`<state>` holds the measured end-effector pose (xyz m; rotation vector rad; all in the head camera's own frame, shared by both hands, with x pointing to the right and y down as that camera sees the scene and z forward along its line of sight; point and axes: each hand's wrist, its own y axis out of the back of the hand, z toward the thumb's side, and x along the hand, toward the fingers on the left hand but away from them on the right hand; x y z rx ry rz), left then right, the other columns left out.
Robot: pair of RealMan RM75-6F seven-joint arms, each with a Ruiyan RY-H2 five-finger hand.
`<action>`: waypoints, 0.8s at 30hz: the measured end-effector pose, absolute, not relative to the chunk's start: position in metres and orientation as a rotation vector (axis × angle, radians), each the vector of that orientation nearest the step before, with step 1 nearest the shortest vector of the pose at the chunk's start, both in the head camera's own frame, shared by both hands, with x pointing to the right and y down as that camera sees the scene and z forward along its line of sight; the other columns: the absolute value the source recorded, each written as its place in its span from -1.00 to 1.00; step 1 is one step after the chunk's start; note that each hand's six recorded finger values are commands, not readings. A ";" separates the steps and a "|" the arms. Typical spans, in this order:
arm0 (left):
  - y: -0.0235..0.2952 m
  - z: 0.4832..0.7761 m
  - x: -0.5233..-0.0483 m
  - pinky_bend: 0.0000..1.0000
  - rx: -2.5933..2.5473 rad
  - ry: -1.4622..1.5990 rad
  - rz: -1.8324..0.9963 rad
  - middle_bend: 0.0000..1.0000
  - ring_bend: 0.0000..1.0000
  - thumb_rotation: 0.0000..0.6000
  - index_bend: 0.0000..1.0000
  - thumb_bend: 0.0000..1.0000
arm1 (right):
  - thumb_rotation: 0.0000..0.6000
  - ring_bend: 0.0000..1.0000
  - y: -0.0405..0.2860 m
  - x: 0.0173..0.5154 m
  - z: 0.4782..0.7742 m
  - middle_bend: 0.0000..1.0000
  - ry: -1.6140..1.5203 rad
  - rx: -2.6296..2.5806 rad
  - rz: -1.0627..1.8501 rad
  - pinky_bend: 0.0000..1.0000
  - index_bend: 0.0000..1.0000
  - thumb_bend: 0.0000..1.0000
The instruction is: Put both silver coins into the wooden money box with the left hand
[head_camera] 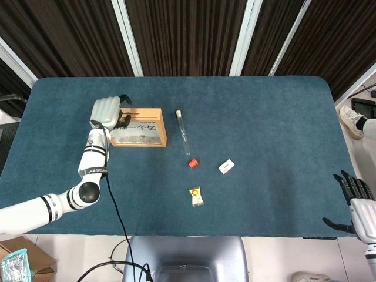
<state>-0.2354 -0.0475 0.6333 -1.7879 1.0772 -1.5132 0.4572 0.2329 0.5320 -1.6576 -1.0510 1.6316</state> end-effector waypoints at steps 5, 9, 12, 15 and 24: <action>-0.047 0.629 -0.236 1.00 -1.779 1.083 -1.506 1.00 1.00 1.00 -0.47 -0.05 | 1.00 -1.00 0.233 0.457 0.531 -1.00 -1.053 -1.659 1.625 -1.00 -1.00 -0.81; -0.044 0.621 -0.234 1.00 -1.792 1.101 -1.466 1.00 1.00 1.00 -0.56 -0.10 | 1.00 -1.00 0.234 0.457 0.530 -1.00 -1.053 -1.661 1.621 -1.00 -1.00 -0.81; -0.038 0.611 -0.232 1.00 -1.800 1.099 -1.412 0.89 0.98 1.00 -0.73 -0.14 | 1.00 -1.00 0.234 0.456 0.529 -1.00 -1.048 -1.666 1.618 -1.00 -1.00 -0.81; -0.022 0.597 -0.235 0.54 -1.798 1.062 -1.337 -0.21 0.05 1.00 -0.97 -0.18 | 1.00 -1.00 0.235 0.455 0.529 -1.00 -1.040 -1.673 1.614 -1.00 -1.00 -0.81; 0.097 0.566 -0.317 -0.99 -1.695 0.865 -1.249 -0.97 -1.00 1.00 -1.00 -0.19 | 1.00 -1.00 0.244 0.441 0.529 -1.00 -0.974 -1.702 1.583 -1.00 -1.00 -0.81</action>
